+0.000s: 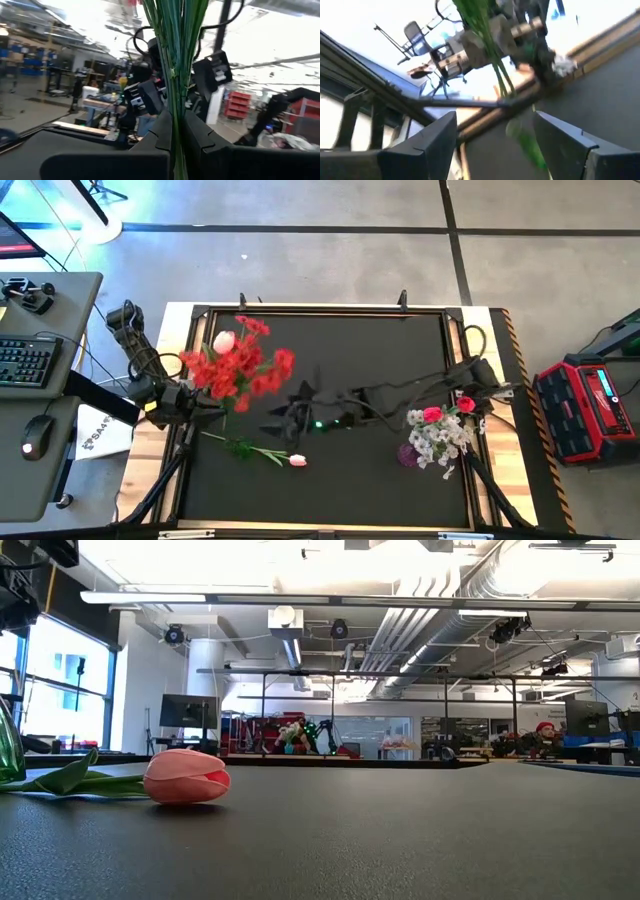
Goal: Sort flowers into vase by color
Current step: Adjust the green vase
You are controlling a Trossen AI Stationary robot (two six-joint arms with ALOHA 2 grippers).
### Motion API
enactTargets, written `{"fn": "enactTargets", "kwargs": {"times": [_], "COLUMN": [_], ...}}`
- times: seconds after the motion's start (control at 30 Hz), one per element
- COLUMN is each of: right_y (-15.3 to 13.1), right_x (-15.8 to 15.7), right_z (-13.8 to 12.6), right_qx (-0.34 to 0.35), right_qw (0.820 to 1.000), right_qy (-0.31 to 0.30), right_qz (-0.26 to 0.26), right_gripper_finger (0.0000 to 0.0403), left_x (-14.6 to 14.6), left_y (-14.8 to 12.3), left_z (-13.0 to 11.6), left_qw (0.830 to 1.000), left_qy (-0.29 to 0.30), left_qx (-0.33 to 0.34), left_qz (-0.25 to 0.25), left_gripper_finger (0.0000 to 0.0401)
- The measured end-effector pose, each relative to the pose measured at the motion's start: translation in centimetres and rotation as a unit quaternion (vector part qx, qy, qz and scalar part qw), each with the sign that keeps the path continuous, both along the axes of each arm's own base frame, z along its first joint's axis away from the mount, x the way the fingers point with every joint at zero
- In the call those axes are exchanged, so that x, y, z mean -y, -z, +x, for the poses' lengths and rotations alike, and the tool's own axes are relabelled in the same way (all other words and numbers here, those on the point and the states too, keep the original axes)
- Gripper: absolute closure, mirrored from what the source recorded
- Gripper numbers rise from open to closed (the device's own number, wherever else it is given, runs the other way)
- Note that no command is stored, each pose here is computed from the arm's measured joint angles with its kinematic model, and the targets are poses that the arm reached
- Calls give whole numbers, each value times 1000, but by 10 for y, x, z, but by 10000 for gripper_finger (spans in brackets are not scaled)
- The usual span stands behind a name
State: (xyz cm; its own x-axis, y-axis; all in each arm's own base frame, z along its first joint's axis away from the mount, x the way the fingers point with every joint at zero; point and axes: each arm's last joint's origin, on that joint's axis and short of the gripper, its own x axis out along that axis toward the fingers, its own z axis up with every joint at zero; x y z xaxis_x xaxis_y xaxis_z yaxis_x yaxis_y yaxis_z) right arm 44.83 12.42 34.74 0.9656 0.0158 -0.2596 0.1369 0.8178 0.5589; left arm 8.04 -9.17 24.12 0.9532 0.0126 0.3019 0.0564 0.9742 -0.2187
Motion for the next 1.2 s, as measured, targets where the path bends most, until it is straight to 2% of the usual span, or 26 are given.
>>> {"fn": "enactTargets", "kwargs": {"times": [0.2,0.4,0.63,0.87,0.97,1.2], "right_y": [-1,-4,-6,-6,-7,-5], "right_x": [31,60,72,77,85,92], "right_z": [22,28,30,30,31,31], "right_qx": [81,101,121,124,124,120], "right_qw": [994,990,979,976,978,977], "right_qy": [-5,-39,-105,-104,-96,-117], "right_qz": [-72,-87,-126,-148,-139,-134], "right_gripper_finger": [153,153,153,160,193,319], "left_x": [1,5,7,7,8,8], "left_y": [0,0,-10,-17,-15,-9], "left_z": [8,21,39,54,59,66], "left_qw": [999,998,995,994,993,992], "left_qy": [-30,-53,-91,-107,-112,-118], "left_qx": [-13,-27,-29,-24,-30,-39], "left_qz": [-9,-11,-2,6,9,-6], "left_gripper_finger": [401,401,401,401,401,401]}}
